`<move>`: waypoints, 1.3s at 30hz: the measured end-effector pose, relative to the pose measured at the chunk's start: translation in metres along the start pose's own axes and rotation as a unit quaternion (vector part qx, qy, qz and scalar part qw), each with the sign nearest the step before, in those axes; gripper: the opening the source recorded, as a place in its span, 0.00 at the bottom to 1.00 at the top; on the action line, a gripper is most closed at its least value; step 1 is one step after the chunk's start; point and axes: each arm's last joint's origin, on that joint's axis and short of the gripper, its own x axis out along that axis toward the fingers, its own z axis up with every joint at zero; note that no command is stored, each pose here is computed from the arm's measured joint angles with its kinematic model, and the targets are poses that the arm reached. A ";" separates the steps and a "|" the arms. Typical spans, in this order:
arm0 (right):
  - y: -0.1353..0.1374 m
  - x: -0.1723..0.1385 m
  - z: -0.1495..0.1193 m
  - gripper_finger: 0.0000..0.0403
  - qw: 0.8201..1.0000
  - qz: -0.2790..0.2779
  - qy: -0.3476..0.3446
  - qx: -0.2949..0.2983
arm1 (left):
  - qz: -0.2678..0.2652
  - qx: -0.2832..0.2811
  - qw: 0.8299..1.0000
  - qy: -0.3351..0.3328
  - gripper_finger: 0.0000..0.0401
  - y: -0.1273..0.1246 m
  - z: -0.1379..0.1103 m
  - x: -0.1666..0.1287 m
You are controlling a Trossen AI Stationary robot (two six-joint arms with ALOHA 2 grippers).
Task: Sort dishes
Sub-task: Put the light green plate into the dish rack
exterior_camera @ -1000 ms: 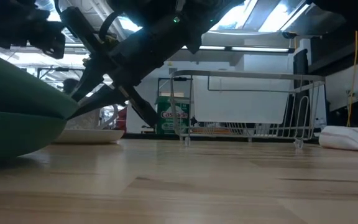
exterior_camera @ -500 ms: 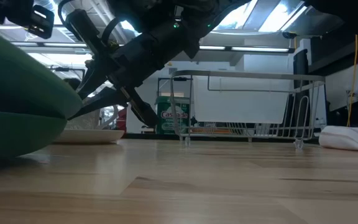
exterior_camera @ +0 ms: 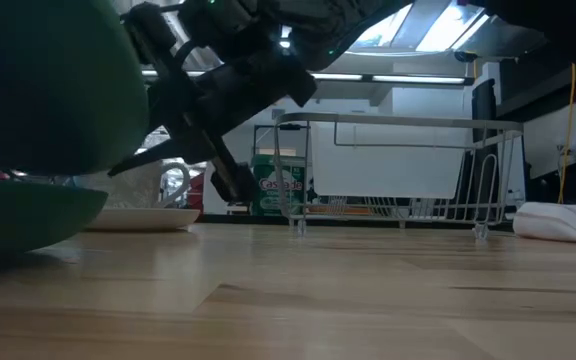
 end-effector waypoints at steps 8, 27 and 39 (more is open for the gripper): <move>0.000 -0.003 0.001 0.06 0.998 0.026 0.059 0.029 | -0.023 -0.013 1.000 0.009 0.33 -0.003 -0.002 0.001; -0.001 0.005 -0.006 0.06 0.989 -0.067 -0.082 -0.099 | -0.043 -0.033 0.998 0.032 0.33 -0.006 -0.007 0.001; -0.003 0.003 -0.006 0.06 0.977 -0.118 -0.118 -0.132 | -0.040 -0.047 0.995 0.081 0.33 0.000 -0.023 0.011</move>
